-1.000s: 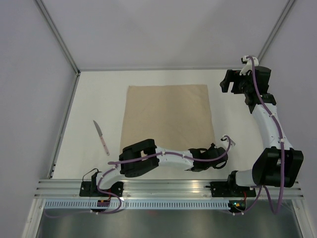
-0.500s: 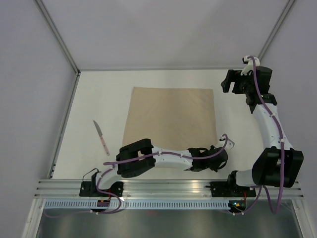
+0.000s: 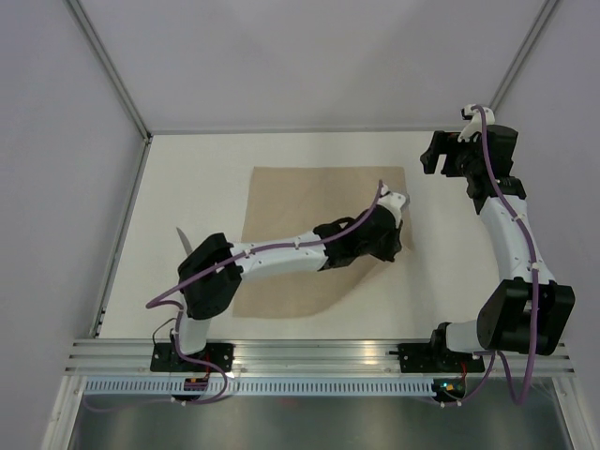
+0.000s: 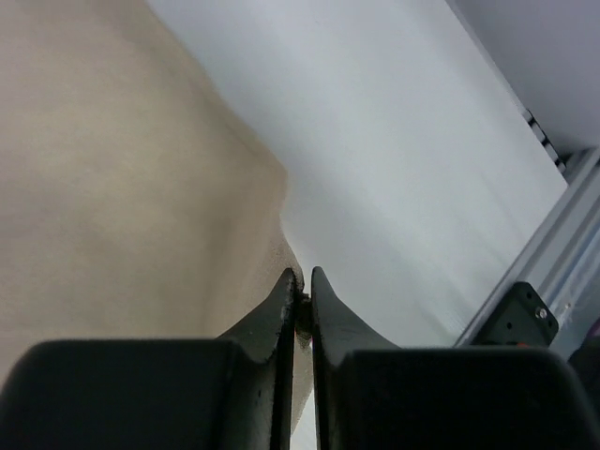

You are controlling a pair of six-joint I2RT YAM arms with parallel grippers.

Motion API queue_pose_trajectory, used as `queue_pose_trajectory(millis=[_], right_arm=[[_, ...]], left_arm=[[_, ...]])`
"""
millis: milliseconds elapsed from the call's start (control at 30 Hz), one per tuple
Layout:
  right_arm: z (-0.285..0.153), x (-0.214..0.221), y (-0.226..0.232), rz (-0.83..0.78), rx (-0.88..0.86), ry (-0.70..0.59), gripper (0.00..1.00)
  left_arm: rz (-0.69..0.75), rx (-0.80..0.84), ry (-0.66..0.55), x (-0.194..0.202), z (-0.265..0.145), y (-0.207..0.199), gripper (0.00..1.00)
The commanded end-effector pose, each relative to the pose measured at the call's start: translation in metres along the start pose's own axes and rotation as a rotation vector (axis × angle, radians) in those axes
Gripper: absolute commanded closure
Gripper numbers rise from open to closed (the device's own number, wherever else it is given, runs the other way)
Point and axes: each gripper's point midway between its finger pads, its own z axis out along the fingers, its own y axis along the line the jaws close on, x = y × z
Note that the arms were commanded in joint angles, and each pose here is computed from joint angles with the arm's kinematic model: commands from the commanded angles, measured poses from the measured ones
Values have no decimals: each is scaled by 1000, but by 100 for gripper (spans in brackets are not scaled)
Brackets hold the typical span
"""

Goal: Fold the napkin, place the utensils inside, and roll it up
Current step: Fold the napkin

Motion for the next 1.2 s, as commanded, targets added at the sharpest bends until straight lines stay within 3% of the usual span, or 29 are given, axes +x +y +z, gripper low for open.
queue_pose_trajectory(millis=[0,433,800,1167], right_arm=[[-10,-27,2,-9,4,-65,5],[1,-12,5,6,-37,-18,5],[6,-4,8,6,-61,10,5],[8,1,7,8,-67,24,5]], left_arm=[[-74,-11,-30,-31,-20,33,98],[-206,-215,-180,-118,-65,197,98],[-304,-316,-277,-149,-90,285,98],[-364,-377,-309,-153,-102,329,98]])
